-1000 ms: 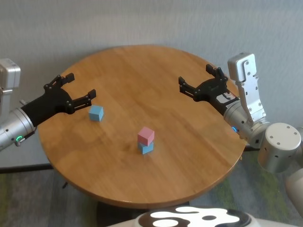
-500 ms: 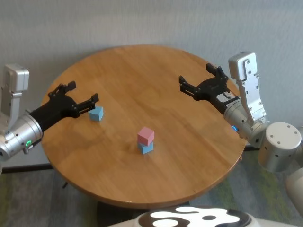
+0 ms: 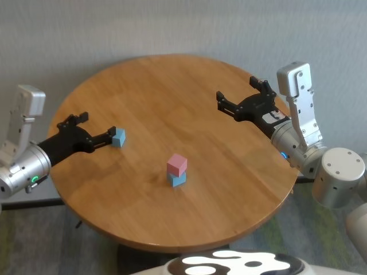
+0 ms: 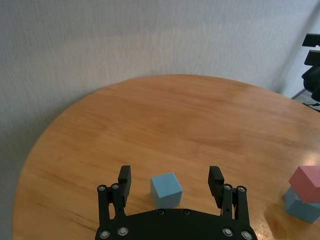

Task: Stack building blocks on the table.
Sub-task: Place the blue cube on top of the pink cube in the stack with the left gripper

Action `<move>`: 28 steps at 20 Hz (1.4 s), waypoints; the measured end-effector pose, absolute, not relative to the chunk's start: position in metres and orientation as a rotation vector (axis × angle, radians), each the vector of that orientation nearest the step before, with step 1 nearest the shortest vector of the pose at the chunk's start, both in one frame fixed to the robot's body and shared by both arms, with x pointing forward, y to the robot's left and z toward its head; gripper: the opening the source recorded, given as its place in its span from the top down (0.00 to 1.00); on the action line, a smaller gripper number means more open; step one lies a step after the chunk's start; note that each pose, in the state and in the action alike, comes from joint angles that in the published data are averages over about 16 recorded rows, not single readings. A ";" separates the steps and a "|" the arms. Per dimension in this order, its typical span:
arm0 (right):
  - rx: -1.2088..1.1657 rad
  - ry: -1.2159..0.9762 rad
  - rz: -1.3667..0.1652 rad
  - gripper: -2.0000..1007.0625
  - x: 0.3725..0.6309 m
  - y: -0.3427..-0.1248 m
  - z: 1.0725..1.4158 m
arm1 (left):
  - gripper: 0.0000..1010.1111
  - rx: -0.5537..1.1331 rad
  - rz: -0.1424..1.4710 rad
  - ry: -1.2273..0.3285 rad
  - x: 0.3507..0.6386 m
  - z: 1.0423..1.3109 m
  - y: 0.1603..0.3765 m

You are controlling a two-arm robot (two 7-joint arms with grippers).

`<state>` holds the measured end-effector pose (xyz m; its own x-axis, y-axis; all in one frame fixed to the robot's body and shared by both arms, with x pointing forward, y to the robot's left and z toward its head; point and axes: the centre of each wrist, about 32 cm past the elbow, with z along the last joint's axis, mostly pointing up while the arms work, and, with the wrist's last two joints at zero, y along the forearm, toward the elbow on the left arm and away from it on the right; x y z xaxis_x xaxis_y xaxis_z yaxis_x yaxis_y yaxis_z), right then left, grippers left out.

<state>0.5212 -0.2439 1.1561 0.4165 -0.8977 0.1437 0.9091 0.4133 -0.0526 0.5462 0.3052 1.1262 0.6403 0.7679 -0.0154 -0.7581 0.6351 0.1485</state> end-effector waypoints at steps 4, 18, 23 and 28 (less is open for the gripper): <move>-0.128 -0.098 -1.138 0.00 0.521 -0.244 1.156 | 0.01 0.163 0.869 0.091 0.549 1.123 0.302; -0.126 -0.097 -1.138 0.00 0.522 -0.244 1.157 | 0.01 0.201 0.861 0.098 0.563 1.110 0.288; -0.126 -0.097 -1.138 0.00 0.522 -0.244 1.157 | 0.01 0.212 0.864 0.086 0.566 1.107 0.287; -0.125 -0.097 -1.138 0.00 0.522 -0.244 1.157 | 0.01 0.227 0.866 0.075 0.568 1.106 0.288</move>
